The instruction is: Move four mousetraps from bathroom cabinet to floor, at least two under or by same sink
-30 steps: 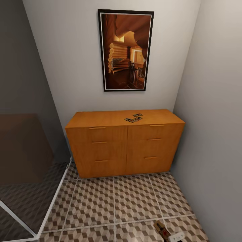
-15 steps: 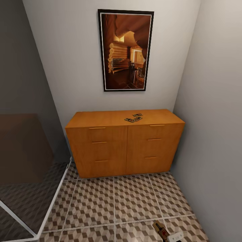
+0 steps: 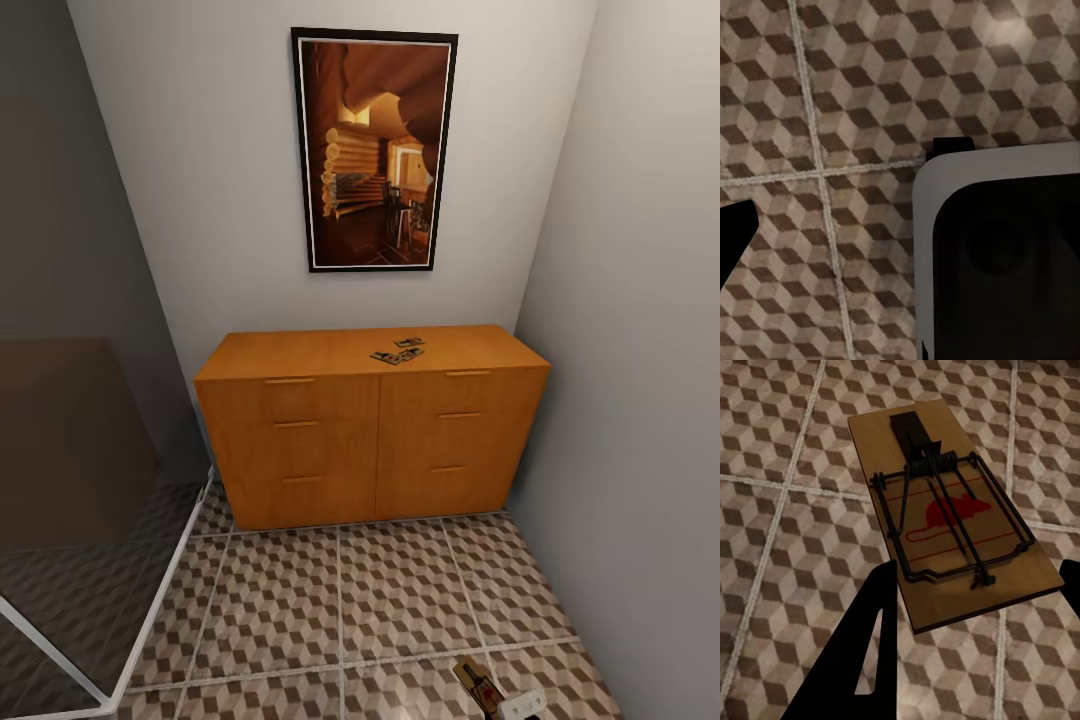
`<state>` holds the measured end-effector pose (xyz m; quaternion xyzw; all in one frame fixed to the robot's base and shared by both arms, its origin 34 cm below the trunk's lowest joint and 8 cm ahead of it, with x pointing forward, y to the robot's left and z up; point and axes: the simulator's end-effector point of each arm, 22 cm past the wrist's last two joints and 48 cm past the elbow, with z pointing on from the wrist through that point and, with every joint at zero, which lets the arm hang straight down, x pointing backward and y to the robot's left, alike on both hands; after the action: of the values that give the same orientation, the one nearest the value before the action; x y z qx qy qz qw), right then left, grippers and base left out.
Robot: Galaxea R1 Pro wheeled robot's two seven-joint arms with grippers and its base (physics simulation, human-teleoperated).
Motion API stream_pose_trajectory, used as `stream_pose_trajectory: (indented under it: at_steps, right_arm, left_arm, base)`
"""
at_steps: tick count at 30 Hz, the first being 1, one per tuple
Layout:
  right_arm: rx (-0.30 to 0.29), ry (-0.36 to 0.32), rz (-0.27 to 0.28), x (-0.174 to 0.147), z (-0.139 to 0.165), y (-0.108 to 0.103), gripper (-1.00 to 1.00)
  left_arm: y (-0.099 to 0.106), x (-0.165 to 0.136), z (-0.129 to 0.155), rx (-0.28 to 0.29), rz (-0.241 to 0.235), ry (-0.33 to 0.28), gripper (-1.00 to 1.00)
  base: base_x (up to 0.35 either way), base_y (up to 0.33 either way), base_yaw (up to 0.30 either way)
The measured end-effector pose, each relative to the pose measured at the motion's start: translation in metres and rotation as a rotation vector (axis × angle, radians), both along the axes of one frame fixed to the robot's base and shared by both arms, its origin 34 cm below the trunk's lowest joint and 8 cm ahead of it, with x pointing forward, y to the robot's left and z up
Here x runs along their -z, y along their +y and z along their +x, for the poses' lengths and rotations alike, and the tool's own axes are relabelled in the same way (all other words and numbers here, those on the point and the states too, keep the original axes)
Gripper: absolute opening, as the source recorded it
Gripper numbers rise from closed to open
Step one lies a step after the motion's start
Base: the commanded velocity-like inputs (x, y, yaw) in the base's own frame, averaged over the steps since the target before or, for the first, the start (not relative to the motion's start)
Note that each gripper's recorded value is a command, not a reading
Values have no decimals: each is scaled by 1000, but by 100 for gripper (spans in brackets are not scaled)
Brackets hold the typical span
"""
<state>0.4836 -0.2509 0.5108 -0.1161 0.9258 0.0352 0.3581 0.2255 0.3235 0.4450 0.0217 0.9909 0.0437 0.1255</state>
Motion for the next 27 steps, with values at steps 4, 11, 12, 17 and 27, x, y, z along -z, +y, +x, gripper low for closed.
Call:
stream_pose_trajectory:
  at_steps: [4, 11, 12, 17, 27]
  right_arm:
    - [0, 0, 0, 0, 0, 0, -100]
    - [0, 0, 0, 0, 0, 0, -100]
    - [0, 0, 0, 0, 0, 0, -100]
    - [0, 0, 0, 0, 0, 0, -100]
    - [0, 0, 0, 0, 0, 0, -100]
  left_arm:
    - [0, 0, 0, 0, 0, 0, 100]
    - [0, 0, 0, 0, 0, 0, 100]
    - [0, 0, 0, 0, 0, 0, 100]
    - [0, 0, 0, 0, 0, 0, 100]
    - [0, 0, 0, 0, 0, 0, 100]
  base:
    - [0, 0, 0]
    - [0, 0, 0]
    - [0, 0, 0]
    - [0, 0, 0]
    - [0, 0, 0]
